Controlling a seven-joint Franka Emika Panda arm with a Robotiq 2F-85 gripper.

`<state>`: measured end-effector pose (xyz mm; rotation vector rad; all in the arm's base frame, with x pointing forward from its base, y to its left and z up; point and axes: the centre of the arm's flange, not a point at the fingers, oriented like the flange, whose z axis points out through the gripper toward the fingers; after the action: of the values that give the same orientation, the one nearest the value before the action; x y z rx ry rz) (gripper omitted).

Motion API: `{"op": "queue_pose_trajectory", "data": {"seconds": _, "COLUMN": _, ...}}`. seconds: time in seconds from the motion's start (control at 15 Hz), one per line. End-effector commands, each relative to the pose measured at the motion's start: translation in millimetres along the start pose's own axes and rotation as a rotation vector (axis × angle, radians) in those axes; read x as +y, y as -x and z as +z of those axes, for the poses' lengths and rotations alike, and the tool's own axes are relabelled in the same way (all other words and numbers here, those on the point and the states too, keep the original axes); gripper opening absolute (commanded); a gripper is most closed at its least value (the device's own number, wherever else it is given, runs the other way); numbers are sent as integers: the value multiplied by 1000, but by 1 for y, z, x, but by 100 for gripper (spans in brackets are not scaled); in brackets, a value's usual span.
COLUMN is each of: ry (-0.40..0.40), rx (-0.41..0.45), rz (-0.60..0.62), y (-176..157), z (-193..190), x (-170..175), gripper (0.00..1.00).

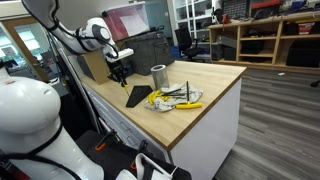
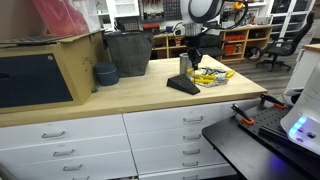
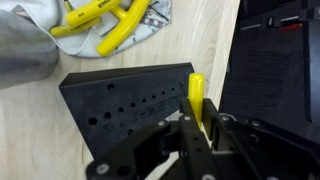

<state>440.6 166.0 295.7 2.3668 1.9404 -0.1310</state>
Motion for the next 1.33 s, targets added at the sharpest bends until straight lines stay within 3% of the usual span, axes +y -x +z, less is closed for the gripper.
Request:
{"op": "queue_pose_trajectory", "data": {"seconds": 0.0, "ry": -16, "rx": -1, "rz": 3, "y": 6, "z": -8, "x": -7, "gripper": 4}}
{"op": "queue_pose_trajectory", "data": {"seconds": 0.67, "ry": -29, "rx": -1, "rz": 19, "y": 10, "z": -10, "x": 5, "gripper": 4}}
{"op": "queue_pose_trajectory", "data": {"seconds": 1.27, "ry": -70, "rx": 15, "rz": 50, "y": 0, "z": -9, "x": -4, "gripper": 4}}
